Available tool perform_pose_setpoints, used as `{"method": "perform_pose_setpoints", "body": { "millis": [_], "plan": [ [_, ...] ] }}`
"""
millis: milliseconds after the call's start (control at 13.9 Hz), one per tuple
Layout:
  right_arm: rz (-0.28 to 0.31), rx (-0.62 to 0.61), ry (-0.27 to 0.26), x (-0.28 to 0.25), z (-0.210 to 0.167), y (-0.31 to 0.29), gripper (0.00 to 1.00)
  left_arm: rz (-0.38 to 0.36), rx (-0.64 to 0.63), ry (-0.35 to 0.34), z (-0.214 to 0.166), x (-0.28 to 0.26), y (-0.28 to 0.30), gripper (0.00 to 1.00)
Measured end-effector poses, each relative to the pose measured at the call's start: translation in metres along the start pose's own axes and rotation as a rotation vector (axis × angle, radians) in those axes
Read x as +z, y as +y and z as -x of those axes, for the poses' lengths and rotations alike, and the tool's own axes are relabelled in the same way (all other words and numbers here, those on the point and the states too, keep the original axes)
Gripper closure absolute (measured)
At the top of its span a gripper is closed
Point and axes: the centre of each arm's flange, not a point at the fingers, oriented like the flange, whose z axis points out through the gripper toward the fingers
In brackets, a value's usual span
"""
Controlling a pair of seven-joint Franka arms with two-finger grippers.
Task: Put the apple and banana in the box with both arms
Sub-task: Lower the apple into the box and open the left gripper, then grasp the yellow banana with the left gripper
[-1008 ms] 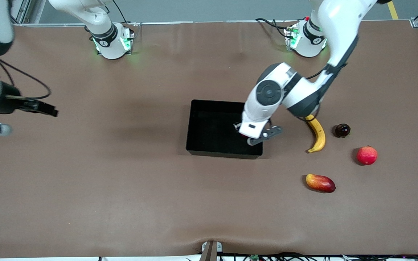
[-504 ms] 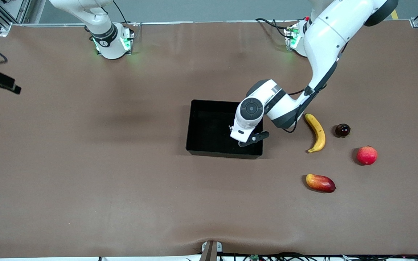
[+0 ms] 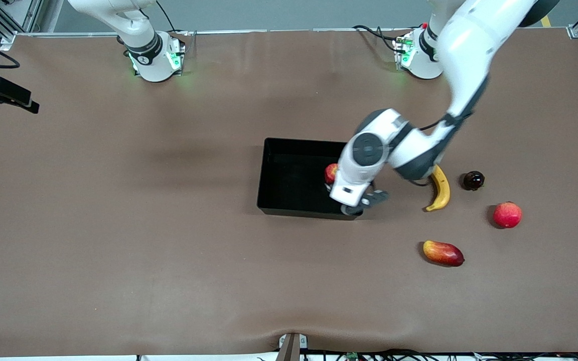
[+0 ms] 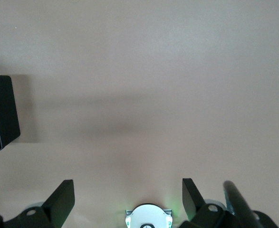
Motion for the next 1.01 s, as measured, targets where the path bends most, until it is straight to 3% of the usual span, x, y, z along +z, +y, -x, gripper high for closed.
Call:
{"method": "perform_pose_setpoints", "body": {
  "millis": [216,360,504,720,1008],
  "plan": [
    [0.0,0.012,0.036,-0.003,-0.004,0.007,0.0,-0.027,0.026,-0.002,-0.069,-0.071,-0.077,0.0],
    [0.002,0.018,0.05,-0.004,-0.005,0.01,0.0,-0.048,0.006,-0.036,-0.11,-0.067,-0.136,0.0],
    [0.002,0.02,0.055,-0.004,-0.006,0.014,0.0,-0.071,-0.022,-0.08,-0.133,-0.039,-0.18,0.0],
    [0.003,0.008,0.054,-0.004,-0.006,0.009,0.0,-0.133,-0.026,-0.088,-0.142,0.016,-0.22,0.0],
    [0.037,-0.018,0.053,-0.003,-0.006,-0.005,0.0,-0.084,-0.051,-0.122,-0.132,0.092,-0.258,0.0]
  ]
}}
